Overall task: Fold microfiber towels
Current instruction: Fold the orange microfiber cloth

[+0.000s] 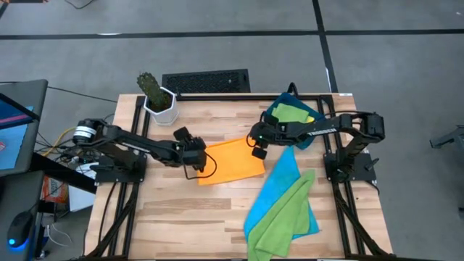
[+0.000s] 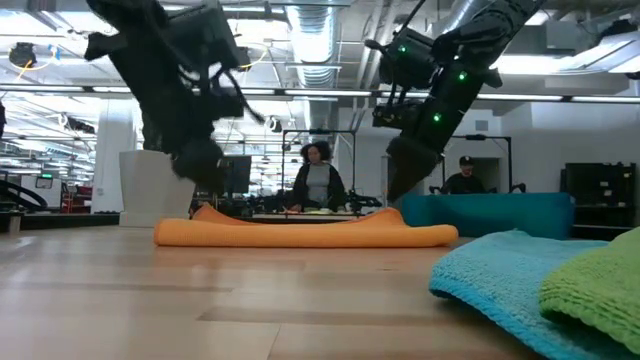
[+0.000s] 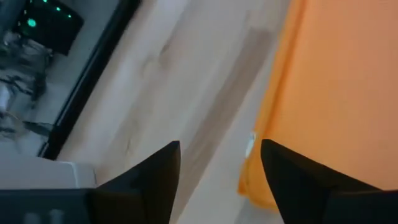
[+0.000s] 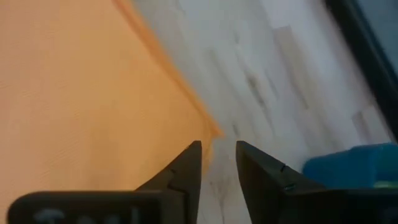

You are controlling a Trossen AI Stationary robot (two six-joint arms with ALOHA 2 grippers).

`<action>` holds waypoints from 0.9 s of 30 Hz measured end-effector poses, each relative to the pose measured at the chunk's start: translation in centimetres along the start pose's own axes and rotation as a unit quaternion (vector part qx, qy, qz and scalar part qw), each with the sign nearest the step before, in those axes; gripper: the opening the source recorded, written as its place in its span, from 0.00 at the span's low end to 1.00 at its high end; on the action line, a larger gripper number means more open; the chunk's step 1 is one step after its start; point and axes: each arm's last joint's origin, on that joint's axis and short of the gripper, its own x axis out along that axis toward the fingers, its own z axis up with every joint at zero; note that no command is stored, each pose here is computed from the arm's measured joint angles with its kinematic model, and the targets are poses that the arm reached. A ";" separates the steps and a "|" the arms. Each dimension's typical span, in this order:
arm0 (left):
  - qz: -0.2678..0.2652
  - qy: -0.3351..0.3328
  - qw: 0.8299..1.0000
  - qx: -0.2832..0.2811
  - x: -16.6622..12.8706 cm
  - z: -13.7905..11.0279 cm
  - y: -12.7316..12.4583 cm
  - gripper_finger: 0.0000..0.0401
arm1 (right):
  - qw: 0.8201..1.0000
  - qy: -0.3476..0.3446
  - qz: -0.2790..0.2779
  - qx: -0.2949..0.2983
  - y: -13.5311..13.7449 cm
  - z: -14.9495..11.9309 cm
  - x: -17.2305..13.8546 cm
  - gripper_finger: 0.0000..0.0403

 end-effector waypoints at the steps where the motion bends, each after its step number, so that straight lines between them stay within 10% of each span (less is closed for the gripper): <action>1: -0.005 -0.007 1.000 -0.019 -0.4 0.2 0.3 0.54 | 1.000 -0.010 0.007 0.003 0.0 0.2 -0.2 0.32; 8: -0.080 -0.133 0.981 -0.117 -4.2 1.8 1.4 0.51 | 0.995 -0.091 0.035 -0.003 0.3 1.5 -1.9 0.31; 18: -0.261 -0.278 0.895 -0.230 -3.7 -3.0 -2.7 0.30 | 0.941 -0.285 0.175 0.050 6.3 -4.9 -2.8 0.11; 27: -0.264 -0.253 0.920 -0.143 -3.2 -4.1 -8.6 0.02 | 0.945 -0.258 0.190 0.069 9.9 -7.9 -1.2 0.06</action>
